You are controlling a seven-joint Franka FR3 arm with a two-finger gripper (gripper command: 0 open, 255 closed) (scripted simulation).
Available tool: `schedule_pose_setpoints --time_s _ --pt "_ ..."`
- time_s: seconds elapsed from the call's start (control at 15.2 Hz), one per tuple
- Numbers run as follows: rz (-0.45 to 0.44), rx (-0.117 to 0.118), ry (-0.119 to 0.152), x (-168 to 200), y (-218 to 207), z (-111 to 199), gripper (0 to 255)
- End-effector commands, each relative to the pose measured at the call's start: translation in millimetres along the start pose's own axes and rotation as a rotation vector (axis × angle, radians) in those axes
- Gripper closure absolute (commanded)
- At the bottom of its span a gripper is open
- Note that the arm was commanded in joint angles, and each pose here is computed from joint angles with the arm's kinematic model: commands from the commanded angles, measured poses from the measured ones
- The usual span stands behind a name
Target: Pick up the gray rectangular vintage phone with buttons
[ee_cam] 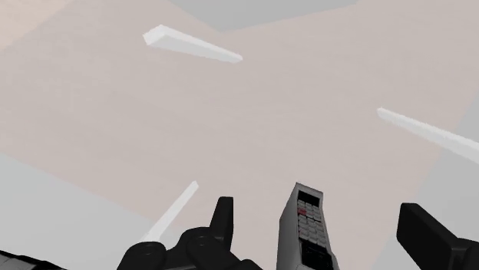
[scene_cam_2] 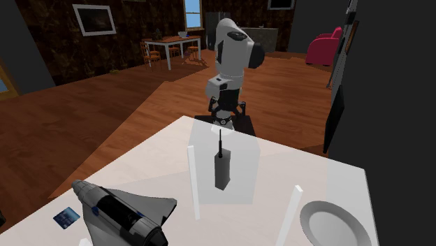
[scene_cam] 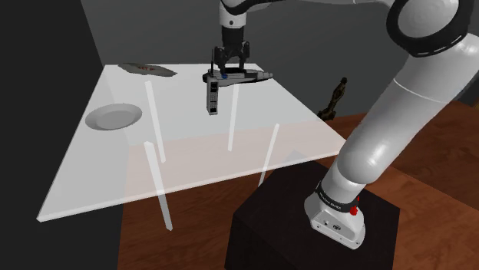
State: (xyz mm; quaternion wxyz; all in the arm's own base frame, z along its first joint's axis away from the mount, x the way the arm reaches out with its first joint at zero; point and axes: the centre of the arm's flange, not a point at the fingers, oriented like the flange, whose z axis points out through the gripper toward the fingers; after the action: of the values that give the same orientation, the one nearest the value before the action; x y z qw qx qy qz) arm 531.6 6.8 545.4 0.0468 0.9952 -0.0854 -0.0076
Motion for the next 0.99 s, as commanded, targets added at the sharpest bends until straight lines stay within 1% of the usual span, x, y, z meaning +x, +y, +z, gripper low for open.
schedule_pose_setpoints --time_s 0.0,0.4,0.46,0.92 --pt "0.035 -0.006 -0.015 27 -6 11 0" --pt "0.133 -0.025 -0.057 105 -21 43 0" --pt "0.143 -0.027 -0.062 113 -22 47 0" --pt "0.143 -0.027 -0.062 114 -25 84 0"
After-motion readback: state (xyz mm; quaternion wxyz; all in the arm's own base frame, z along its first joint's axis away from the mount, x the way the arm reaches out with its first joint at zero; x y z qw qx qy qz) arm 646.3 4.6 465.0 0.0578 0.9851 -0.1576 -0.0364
